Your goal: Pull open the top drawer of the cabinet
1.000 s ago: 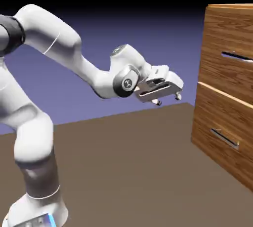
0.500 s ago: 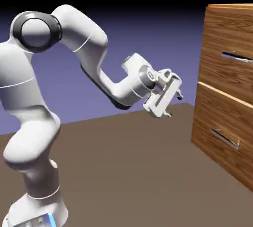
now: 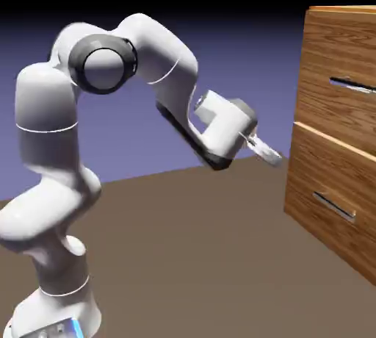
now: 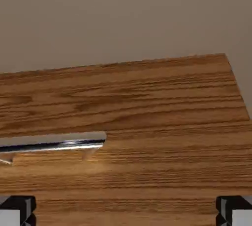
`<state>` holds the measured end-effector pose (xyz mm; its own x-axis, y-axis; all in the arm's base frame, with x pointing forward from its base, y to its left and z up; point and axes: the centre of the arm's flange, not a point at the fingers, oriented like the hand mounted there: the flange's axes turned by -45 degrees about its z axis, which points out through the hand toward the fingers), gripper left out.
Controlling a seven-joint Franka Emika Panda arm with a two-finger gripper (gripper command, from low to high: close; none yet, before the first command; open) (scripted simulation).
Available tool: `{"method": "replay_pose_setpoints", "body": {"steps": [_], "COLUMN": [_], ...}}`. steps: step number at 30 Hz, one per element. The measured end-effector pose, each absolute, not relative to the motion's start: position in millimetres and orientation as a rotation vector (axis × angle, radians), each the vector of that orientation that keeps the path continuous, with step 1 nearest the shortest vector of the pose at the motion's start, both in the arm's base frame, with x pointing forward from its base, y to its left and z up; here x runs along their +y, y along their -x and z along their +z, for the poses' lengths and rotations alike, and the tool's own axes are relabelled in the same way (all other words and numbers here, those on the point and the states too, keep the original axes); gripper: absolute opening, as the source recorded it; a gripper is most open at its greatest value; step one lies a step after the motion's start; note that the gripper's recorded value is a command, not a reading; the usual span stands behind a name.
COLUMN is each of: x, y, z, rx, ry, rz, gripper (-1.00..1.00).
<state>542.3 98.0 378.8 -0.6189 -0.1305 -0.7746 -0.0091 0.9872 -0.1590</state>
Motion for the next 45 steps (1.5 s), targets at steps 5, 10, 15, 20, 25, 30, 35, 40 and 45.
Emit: {"method": "replay_pose_setpoints", "body": {"steps": [5,10,15,20,25,30,35,40,45], "x": [89,71,43,3,-40,-41,-40,-40,-40], "y": [-559,-575,-590,-601,-605,-633,-655,-626,-592], "z": [392,415,449,492,534,537,534,535,535], "rx": [2.106,1.913,1.677,1.423,1.209,1.209,1.209,1.209,1.209], "ry": [0.459,0.756,0.981,1.133,1.210,1.204,1.210,1.209,1.209], "rz": [-0.318,-0.490,-0.700,-0.956,-1.209,-1.207,-1.209,-1.209,-1.209], "gripper": [0.00,0.00,0.00,0.00,0.00,0.00,-1.00,-1.00,-1.00]}}
